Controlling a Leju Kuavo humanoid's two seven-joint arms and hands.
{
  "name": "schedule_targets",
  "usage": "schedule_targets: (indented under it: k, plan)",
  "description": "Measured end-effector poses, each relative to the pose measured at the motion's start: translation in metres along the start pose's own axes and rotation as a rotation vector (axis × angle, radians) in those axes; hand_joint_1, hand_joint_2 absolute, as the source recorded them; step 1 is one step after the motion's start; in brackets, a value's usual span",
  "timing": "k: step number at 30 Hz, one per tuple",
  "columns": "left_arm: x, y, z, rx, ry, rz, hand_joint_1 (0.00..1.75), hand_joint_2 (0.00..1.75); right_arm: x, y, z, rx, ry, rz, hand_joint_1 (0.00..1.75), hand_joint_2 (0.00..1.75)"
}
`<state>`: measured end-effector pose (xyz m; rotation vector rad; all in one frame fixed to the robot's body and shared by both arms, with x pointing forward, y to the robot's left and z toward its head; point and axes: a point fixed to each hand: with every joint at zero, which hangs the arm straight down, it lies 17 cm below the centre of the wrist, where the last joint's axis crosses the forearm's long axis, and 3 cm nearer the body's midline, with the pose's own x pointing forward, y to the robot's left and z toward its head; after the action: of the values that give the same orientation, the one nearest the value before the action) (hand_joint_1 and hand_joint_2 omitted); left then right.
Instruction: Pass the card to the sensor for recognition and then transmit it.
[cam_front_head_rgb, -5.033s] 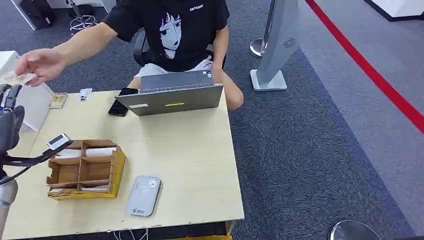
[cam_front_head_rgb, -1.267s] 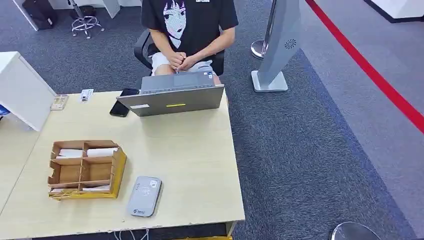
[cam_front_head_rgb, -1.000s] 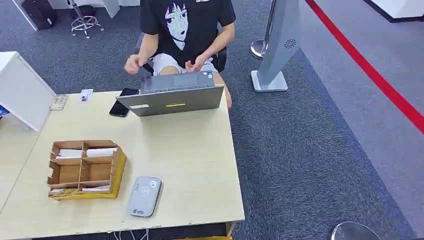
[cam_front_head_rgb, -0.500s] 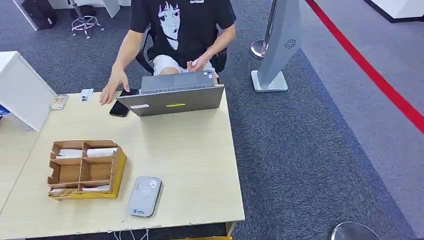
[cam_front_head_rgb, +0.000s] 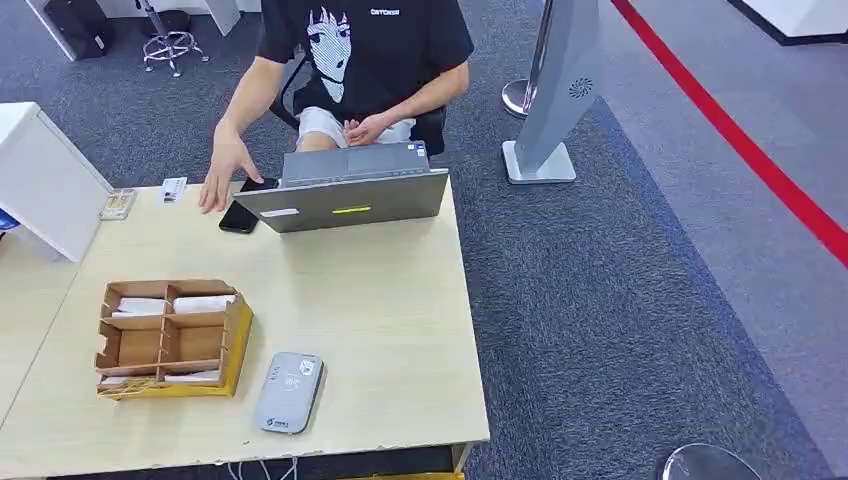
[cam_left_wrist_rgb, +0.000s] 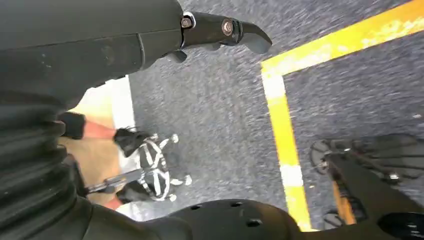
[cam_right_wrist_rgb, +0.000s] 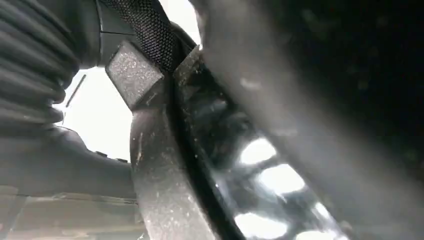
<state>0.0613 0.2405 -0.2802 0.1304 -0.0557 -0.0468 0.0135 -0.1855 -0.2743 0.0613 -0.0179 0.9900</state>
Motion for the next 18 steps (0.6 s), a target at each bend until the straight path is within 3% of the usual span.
schedule_targets:
  k: [2,3,7,8,9,16,17,18]
  plan:
    - [0.007,0.004,0.0,0.019,-0.039,-0.003,0.0,1.75,0.001,-0.006,-0.001,-0.035,-0.011,-0.008,0.0,1.75]
    - [0.009,0.007,-0.001,0.034,-0.053,-0.006,1.75,1.75,0.002,-0.009,-0.002,-0.054,-0.016,-0.017,0.21,0.0]
    - [0.014,0.015,-0.001,0.069,-0.086,-0.03,1.75,1.75,0.005,-0.002,-0.003,-0.051,-0.058,-0.209,0.21,0.0]
    - [0.014,0.016,-0.002,0.071,-0.089,-0.031,1.75,1.75,0.003,0.001,-0.003,-0.044,-0.058,-0.241,1.75,0.0]
    - [0.015,0.016,-0.002,0.073,-0.092,-0.031,1.75,1.75,0.002,0.003,-0.003,-0.038,-0.058,-0.275,1.75,1.75]
    - [0.005,0.016,-0.002,0.07,-0.031,-0.018,1.75,1.75,-0.001,0.009,-0.002,0.002,-0.037,-0.4,1.75,1.75]
    - [0.002,0.016,-0.002,0.069,-0.016,-0.012,1.75,1.75,-0.002,0.01,-0.003,0.004,-0.028,-0.411,0.99,1.75]
    - [0.001,0.015,-0.002,0.069,-0.008,-0.007,0.0,1.75,-0.003,0.01,-0.003,0.005,-0.025,-0.418,0.0,1.75]
